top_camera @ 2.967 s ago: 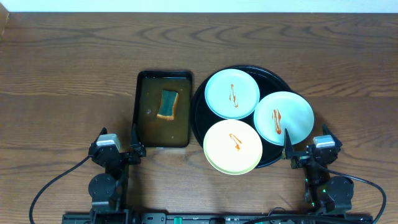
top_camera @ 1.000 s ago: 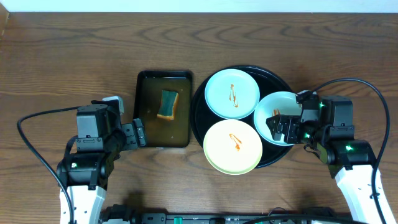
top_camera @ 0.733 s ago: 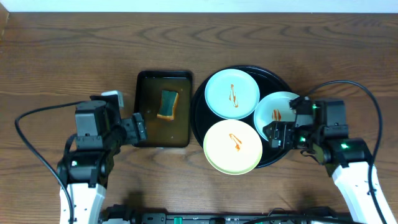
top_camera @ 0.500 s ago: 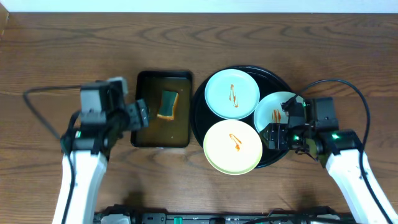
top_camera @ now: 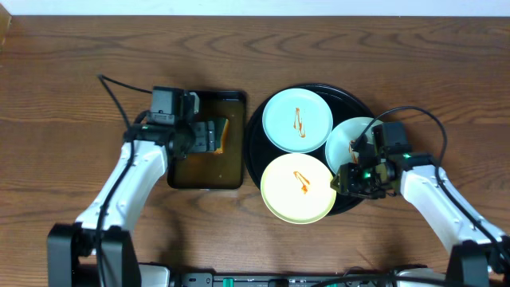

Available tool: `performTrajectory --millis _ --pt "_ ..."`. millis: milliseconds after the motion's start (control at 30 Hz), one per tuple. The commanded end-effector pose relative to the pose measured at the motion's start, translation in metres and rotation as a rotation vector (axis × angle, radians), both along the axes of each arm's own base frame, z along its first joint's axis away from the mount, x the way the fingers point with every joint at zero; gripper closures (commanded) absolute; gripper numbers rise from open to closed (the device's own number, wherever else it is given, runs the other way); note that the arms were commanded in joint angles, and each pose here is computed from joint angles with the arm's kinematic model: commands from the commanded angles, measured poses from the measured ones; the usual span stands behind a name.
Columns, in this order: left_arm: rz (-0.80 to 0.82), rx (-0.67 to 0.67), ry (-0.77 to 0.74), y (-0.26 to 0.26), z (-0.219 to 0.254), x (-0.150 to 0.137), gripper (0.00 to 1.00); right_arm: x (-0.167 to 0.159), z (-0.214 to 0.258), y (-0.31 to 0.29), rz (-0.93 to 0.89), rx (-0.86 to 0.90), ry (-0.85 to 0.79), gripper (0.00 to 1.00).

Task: Clean dirty plates on tray and stack at the side
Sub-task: 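Move left gripper to the sponge and right gripper to the yellow plate rim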

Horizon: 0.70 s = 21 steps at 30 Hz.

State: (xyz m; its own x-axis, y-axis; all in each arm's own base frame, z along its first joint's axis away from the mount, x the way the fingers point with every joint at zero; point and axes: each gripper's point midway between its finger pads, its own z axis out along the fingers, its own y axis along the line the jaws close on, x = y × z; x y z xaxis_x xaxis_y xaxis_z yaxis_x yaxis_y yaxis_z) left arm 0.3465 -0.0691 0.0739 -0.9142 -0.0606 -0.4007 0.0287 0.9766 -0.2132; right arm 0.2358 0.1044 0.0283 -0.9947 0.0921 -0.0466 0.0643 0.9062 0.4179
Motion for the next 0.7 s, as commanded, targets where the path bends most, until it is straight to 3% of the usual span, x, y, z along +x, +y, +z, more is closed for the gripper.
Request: performTrajectory --millis 0,300,433,467,667 --pt "-0.026 -0.001 -0.005 -0.008 -0.005 0.009 0.19 -0.006 -0.008 0.012 0.028 0.015 0.035 0.54" --pt "-0.051 0.006 0.002 -0.019 -0.029 0.02 0.24 -0.007 -0.02 0.017 0.005 -0.022 0.068 0.72" --pt "-0.041 0.067 -0.006 -0.015 -0.034 0.023 0.26 -0.008 -0.02 0.017 0.006 -0.021 0.067 0.77" --pt "-0.042 0.092 -0.014 -0.015 -0.034 0.024 0.26 -0.007 -0.02 0.017 0.006 -0.02 0.067 0.82" --pt "-0.065 0.136 -0.033 -0.023 -0.04 0.028 0.3 -0.008 -0.02 0.017 0.006 -0.02 0.067 0.87"
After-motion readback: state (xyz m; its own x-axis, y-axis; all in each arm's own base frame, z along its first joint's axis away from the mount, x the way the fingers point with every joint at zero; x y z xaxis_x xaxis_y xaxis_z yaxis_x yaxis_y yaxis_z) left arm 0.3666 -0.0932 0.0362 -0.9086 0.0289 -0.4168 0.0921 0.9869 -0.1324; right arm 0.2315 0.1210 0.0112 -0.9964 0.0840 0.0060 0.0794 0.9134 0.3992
